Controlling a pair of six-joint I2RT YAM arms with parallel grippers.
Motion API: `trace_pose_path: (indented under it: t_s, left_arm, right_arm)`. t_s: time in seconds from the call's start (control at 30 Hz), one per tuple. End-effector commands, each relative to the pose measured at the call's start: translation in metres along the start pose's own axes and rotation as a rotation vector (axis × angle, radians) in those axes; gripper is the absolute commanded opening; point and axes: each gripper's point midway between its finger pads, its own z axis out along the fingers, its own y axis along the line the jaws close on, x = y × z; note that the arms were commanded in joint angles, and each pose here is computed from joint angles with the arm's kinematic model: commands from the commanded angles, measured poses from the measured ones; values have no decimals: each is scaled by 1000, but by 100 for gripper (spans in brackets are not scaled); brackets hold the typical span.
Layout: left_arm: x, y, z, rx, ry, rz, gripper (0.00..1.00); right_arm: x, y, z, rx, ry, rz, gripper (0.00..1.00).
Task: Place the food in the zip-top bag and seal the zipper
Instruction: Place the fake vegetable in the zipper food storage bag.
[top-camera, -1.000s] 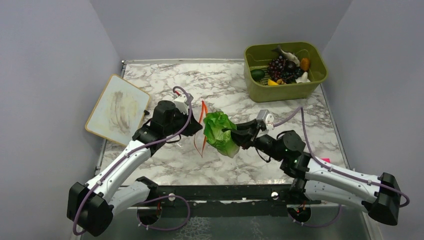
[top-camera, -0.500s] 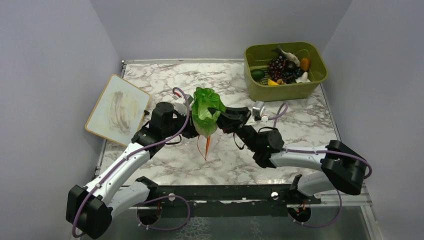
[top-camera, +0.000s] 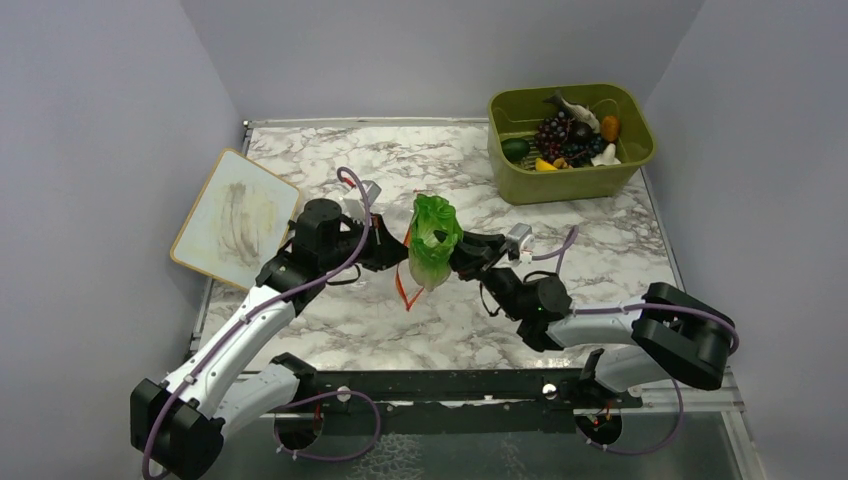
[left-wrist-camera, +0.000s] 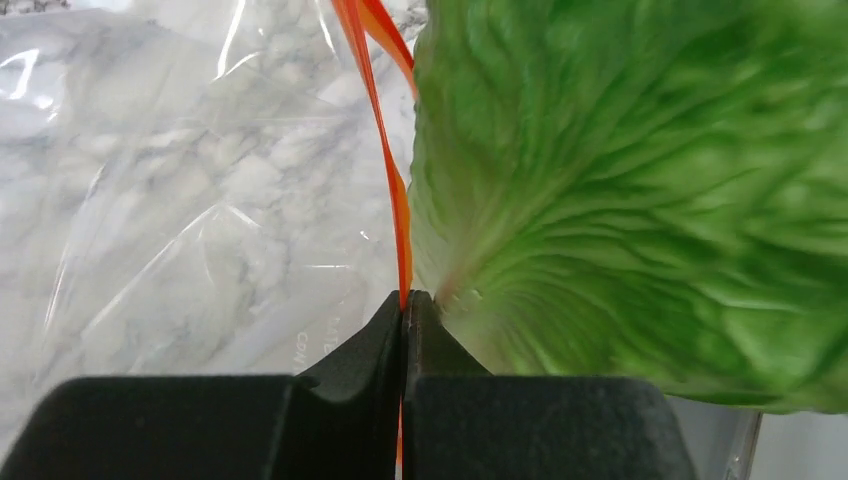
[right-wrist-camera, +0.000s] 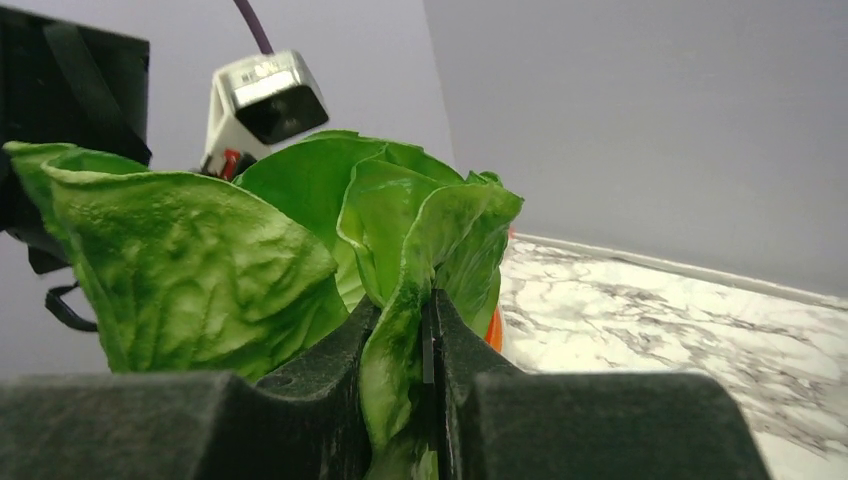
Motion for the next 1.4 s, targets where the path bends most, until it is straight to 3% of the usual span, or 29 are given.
trace_pose_path:
  t_s: [0.0,0.23,0.47,0.6,0.8,1.17,1.37]
  left_arm:
    - [-35,-38,-9,125,-87,8,0]
    - [-41,-48,-8,173,-108,-36,0]
    - [-52,-62,-9,246,-154,-42,0]
    - [-51,-64,-3,282,-148,-78,0]
    - [-47,-68,0,336,-144,-156,0]
    - [-56,-76,-6,367,-173,-252,0]
    - [-73,-95,-23,433,-234,-314,0]
  right_arm:
    - [-70,-9,-11,45,-269,20,1]
    - [-76,-18,-13,99,-291,66,1]
    - [-50,-24,-6,170,-186,240,1]
    - [-69,-31,-9,202,-314,362,1]
    - [-102,-18,13,145,-407,337,1]
    - [-134,-22,9,161,-493,427,1]
    - [-138,-13,-2,94,-480,388,1]
